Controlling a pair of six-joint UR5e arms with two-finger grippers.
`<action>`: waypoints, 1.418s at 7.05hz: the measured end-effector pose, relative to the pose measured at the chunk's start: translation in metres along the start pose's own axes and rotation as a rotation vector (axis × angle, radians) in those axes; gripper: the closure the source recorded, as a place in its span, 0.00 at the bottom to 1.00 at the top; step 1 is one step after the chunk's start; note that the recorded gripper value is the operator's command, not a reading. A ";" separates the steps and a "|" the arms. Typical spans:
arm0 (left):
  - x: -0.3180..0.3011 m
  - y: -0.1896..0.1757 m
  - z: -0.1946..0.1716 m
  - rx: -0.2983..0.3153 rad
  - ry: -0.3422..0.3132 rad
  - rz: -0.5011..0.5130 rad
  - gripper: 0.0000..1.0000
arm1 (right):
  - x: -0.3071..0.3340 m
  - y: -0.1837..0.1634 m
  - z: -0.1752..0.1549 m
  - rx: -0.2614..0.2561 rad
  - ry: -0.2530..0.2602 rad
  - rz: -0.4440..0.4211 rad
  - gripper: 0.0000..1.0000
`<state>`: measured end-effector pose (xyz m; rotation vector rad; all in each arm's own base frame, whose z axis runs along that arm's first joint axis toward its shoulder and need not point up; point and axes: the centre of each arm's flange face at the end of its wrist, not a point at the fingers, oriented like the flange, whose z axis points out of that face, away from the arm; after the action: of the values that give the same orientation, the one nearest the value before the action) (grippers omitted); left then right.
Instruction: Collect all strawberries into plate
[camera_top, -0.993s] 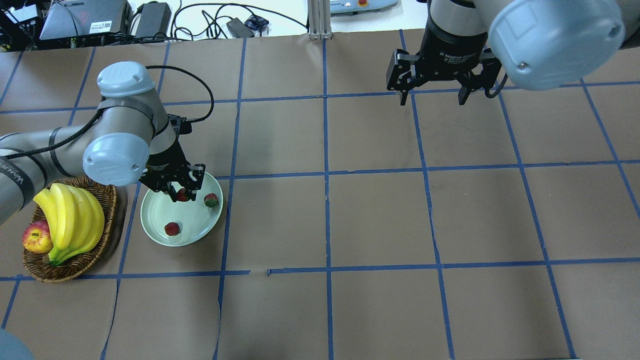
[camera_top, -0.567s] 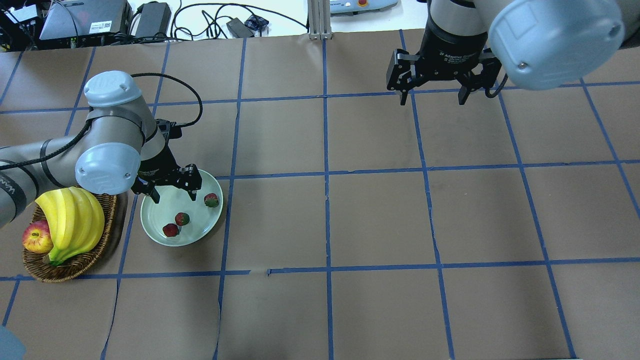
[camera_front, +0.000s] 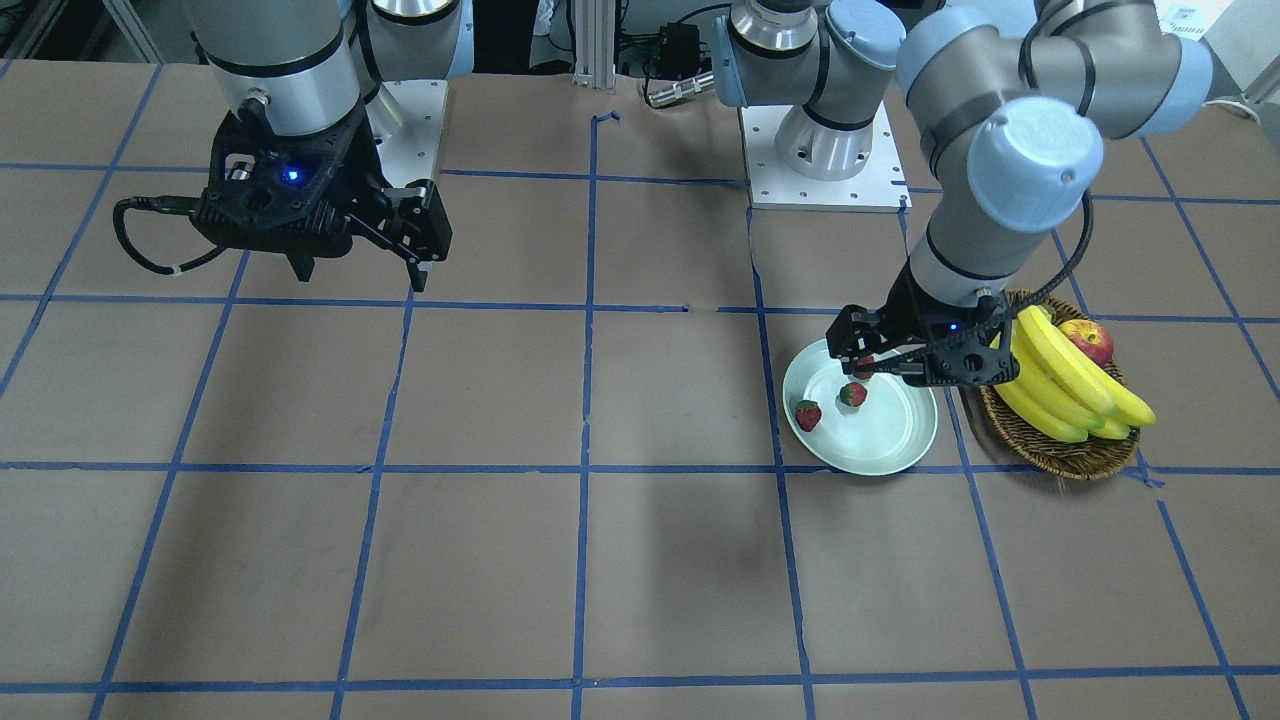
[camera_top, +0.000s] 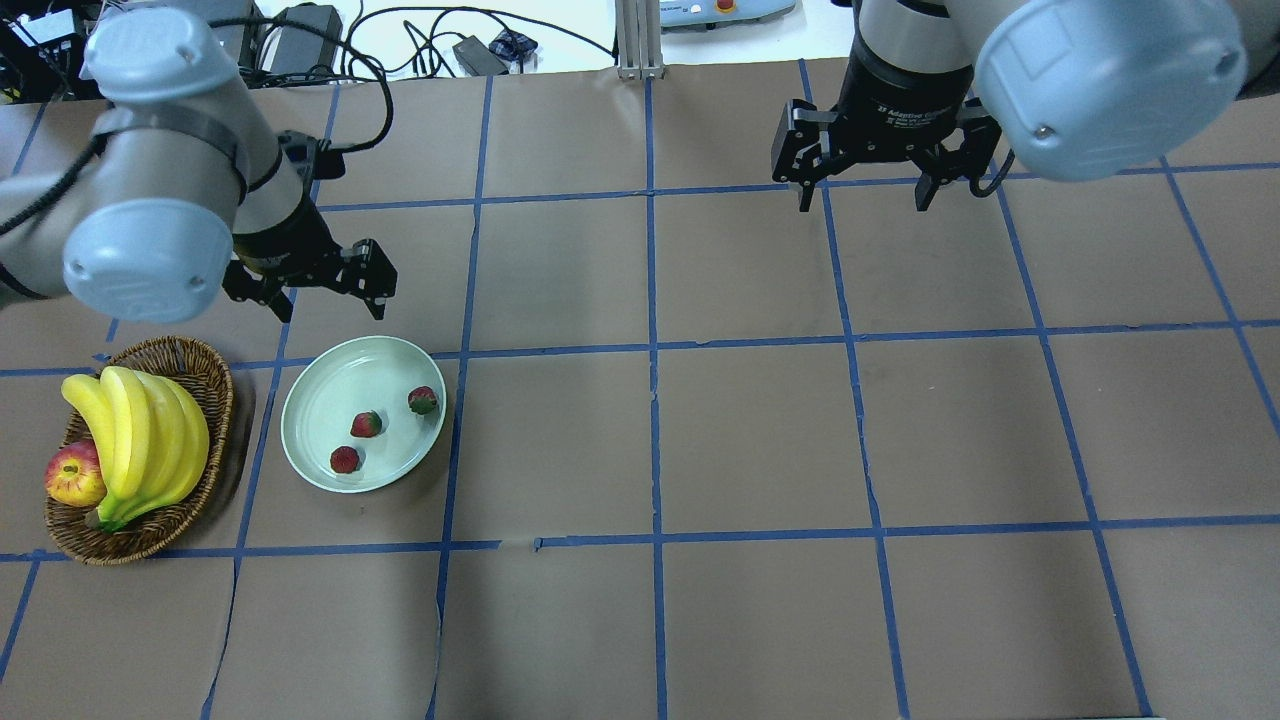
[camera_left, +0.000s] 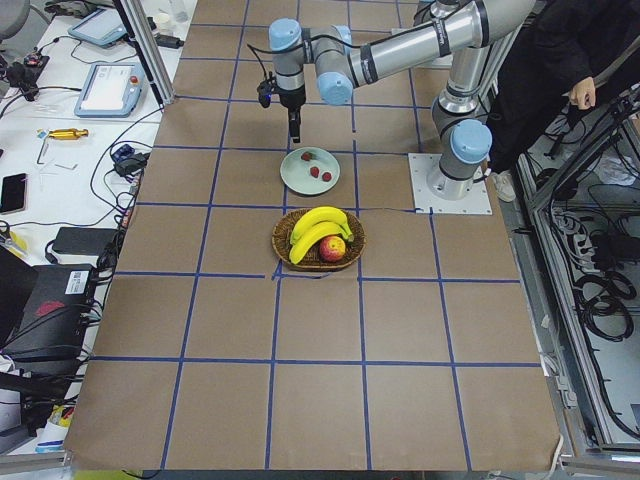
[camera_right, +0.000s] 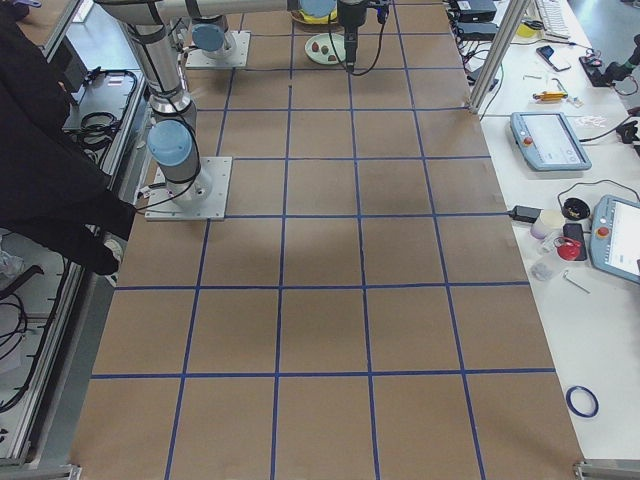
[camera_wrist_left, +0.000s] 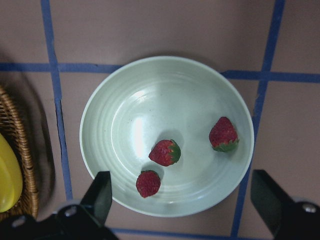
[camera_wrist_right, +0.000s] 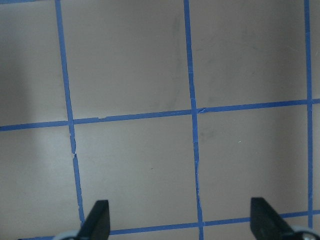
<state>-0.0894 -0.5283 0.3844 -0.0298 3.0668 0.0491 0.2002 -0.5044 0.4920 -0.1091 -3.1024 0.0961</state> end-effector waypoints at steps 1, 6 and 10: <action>0.024 0.000 -0.043 0.036 0.001 0.011 0.00 | 0.000 0.000 0.000 -0.001 -0.002 0.000 0.00; 0.117 0.017 -0.125 0.164 0.087 0.041 0.00 | -0.001 0.001 0.001 -0.001 -0.009 0.003 0.00; 0.114 0.015 -0.123 0.197 0.089 0.012 0.00 | -0.001 0.000 -0.001 0.000 -0.008 0.001 0.00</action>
<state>-0.2120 -0.5190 0.4987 -0.0028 3.1437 -0.2597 0.2012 -0.5045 0.4927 -0.1112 -3.1101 0.0966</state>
